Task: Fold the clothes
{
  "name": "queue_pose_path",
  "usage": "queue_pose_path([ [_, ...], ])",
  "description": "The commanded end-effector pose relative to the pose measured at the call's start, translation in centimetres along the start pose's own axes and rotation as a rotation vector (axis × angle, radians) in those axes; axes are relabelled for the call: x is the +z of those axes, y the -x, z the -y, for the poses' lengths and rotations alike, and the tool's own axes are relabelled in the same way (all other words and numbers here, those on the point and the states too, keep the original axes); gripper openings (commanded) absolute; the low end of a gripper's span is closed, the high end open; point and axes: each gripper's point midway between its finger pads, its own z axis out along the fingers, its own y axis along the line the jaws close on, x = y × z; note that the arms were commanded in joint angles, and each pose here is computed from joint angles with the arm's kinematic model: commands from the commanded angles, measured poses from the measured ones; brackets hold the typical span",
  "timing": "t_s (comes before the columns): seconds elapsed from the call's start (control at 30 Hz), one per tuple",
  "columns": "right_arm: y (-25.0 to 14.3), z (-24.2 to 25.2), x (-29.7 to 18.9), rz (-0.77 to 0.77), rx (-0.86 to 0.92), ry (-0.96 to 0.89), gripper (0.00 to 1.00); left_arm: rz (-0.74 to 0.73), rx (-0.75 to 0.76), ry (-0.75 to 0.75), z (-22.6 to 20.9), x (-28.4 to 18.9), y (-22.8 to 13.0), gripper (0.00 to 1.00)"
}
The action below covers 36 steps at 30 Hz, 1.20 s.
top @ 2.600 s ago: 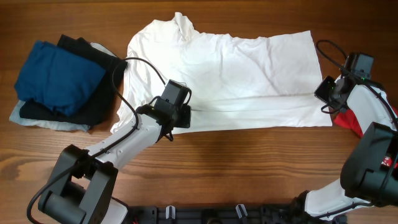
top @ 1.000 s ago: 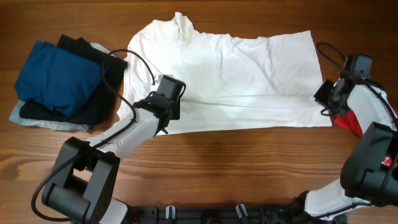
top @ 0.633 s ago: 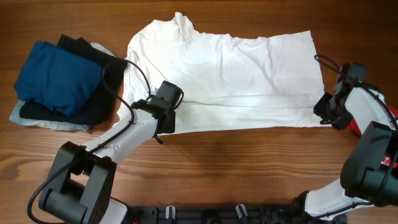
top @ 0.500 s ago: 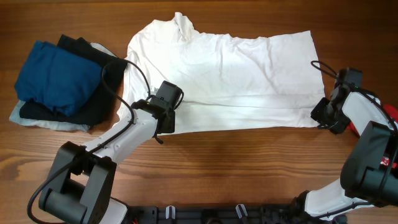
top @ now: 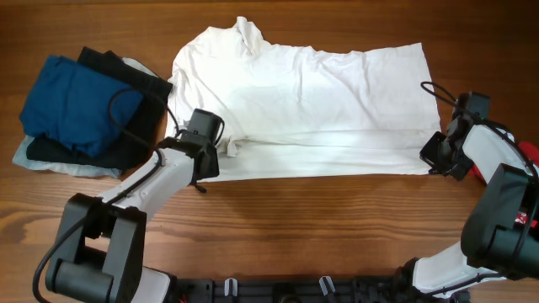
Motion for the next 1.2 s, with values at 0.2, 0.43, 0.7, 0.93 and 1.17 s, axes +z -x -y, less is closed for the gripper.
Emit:
queue_pose_path([
  [0.2, -4.6, 5.1, 0.1, -0.141, 0.107, -0.266, 0.04, -0.210, -0.104, 0.086, -2.8, 0.3, -5.8, 0.32],
  [0.43, -5.7, 6.4, -0.4, -0.189, 0.148, -0.314, 0.04, -0.332, -0.201, 0.016, -1.8, -0.4, -8.0, 0.35],
  [0.7, -5.6, 7.3, -0.1, -0.202, 0.200, -0.302, 0.04, -0.335, -0.233, -0.066, -0.7, -1.0, -7.6, 0.33],
  [0.93, -5.2, 7.2, 0.0, -0.184, 0.205, -0.294, 0.04, -0.086, -0.273, -0.124, -1.3, -5.0, -3.1, 0.34],
  [1.17, -5.2, 6.8, 0.1, -0.188, 0.201, -0.274, 0.04, 0.082, -0.301, -0.108, -1.5, -4.8, 0.8, 0.40],
])
